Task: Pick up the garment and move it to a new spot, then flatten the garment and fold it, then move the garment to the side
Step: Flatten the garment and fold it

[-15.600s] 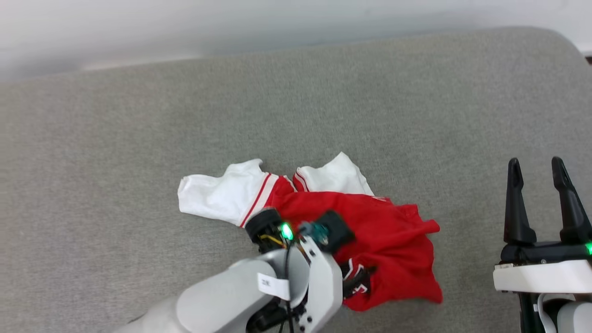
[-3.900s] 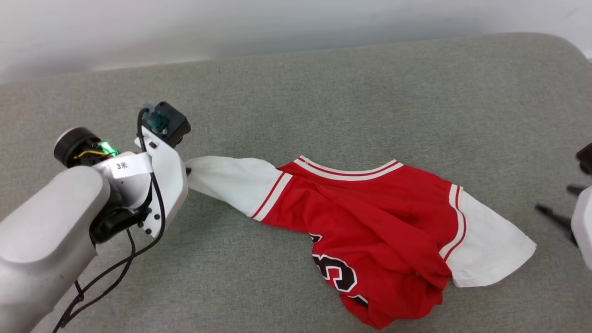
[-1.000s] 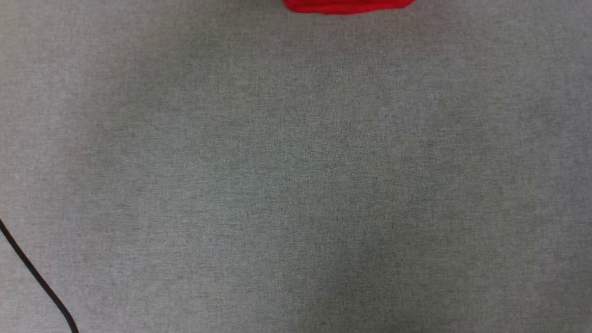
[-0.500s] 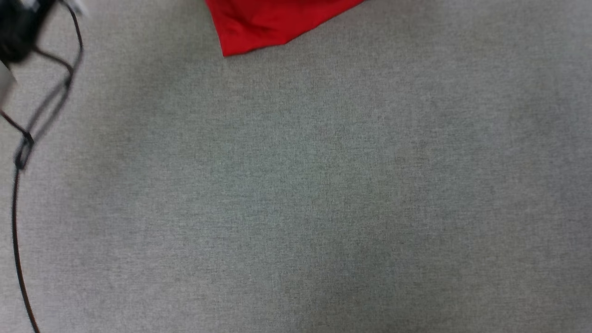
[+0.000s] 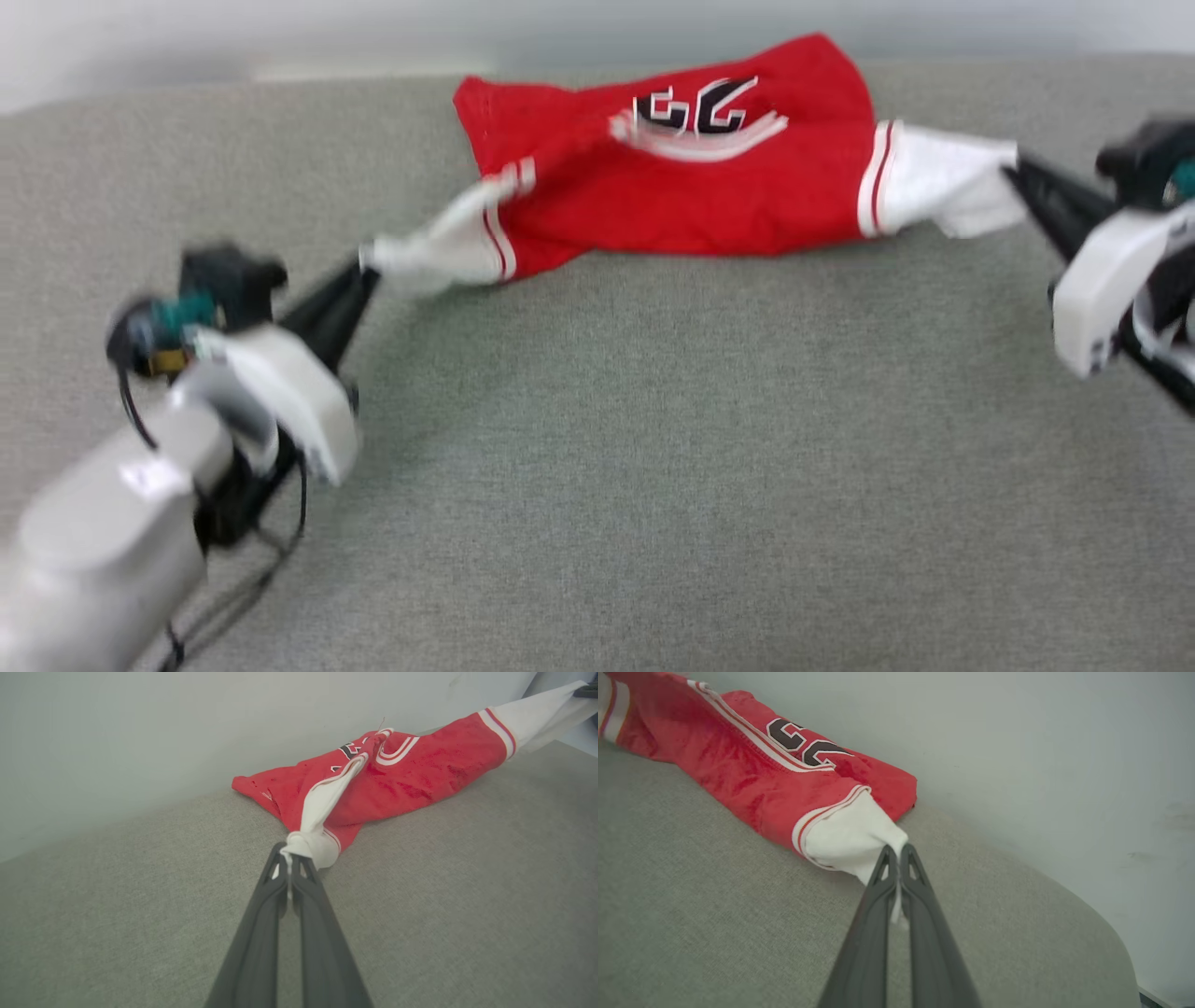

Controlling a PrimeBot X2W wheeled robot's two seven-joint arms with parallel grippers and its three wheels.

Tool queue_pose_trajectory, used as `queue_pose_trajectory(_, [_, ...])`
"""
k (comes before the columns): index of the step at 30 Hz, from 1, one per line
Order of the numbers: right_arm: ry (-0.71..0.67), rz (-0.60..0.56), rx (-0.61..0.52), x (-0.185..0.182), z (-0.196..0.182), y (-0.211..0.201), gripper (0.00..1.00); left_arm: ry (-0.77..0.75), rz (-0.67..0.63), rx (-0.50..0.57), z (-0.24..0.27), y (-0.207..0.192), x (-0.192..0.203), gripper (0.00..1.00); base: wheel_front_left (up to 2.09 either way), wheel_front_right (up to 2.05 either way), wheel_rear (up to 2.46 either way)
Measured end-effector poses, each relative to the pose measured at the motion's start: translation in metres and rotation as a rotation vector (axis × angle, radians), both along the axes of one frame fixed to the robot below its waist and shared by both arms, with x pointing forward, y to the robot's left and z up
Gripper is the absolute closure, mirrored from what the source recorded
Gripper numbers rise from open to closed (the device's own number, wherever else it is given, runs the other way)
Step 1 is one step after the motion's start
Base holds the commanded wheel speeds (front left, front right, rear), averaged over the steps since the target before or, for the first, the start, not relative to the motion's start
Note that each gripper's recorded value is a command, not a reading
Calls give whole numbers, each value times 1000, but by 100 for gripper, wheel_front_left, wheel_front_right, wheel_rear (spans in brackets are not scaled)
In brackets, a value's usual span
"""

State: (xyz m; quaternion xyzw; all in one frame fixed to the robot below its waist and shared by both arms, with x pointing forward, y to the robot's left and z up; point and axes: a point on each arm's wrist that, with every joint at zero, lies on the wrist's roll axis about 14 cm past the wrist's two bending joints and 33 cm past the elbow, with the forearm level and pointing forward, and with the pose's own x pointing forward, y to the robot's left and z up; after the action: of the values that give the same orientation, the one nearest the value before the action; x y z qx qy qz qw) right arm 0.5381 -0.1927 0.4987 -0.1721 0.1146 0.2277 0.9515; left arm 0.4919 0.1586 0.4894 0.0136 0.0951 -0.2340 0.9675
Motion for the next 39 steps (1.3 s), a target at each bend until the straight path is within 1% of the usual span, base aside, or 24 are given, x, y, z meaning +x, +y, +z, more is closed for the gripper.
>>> queue_pose_trajectory(2, [33,-2,10,-22,-9,-5,100,46,-7,1,-15,0,-28,100,0,0,0])
queue_pose_trajectory(3, [33,-2,10,-22,-9,-5,100,46,-7,1,-15,0,-28,100,0,0,0])
queue_pose_trajectory(4, [73,-24,18,-46,-20,-17,100,92,-4,-19,-26,-1,-53,100,0,0,0])
queue_pose_trajectory(5, [95,-37,18,-58,-27,-24,100,107,0,-26,-30,-1,-63,100,0,0,0])
queue_pose_trajectory(6, [95,-37,18,-58,-27,-24,100,107,0,-26,-30,-1,-63,100,0,0,0])
queue_pose_trajectory(9, [169,-65,36,-97,-47,-35,100,138,39,-19,-39,10,-91,100,0,0,0])
queue_pose_trajectory(10, [196,-69,35,-110,-53,-37,100,154,55,-36,-41,12,-100,100,0,0,0])
queue_pose_trajectory(11, [233,-86,44,-134,-63,-44,100,182,78,-72,-46,13,-118,100,0,0,0])
queue_pose_trajectory(12, [233,-86,44,-134,-63,-44,100,182,78,-72,-46,13,-118,100,0,0,0])
queue_pose_trajectory(13, [262,-109,52,-156,-70,-53,100,201,80,-62,-52,14,-136,100,0,0,0])
queue_pose_trajectory(14, [278,-126,63,-167,-74,-57,100,209,84,-42,-55,19,-144,100,0,0,0])
queue_pose_trajectory(15, [278,-126,63,-167,-74,-57,100,209,84,-42,-55,19,-144,100,0,0,0])
queue_pose_trajectory(18, [322,-153,108,-197,-85,-60,100,245,110,-7,-66,34,-168,100,0,0,0])
queue_pose_trajectory(21, [368,-167,136,-220,-92,-61,100,268,136,13,-73,44,-184,100,0,0,0])
queue_pose_trajectory(27, [486,-175,135,-258,-108,-64,100,336,178,2,-87,50,-208,100,0,0,0])
queue_pose_trajectory(31, [528,-179,127,-267,-110,-66,100,350,185,-1,-89,51,-215,100,0,0,0])
queue_pose_trajectory(32, [538,-174,125,-268,-110,-64,51,348,181,2,-89,50,-216,100,0,0,0])
queue_pose_trajectory(33, [542,-166,117,-267,-110,-63,0,344,179,2,-88,49,-216,100,0,0,0])
queue_pose_trajectory(36, [503,-157,109,-252,-98,-62,0,314,166,2,-81,43,-212,100,0,0,0])
queue_pose_trajectory(39, [425,-136,103,-226,-74,-60,0,276,148,6,-72,36,-206,100,0,0,0])
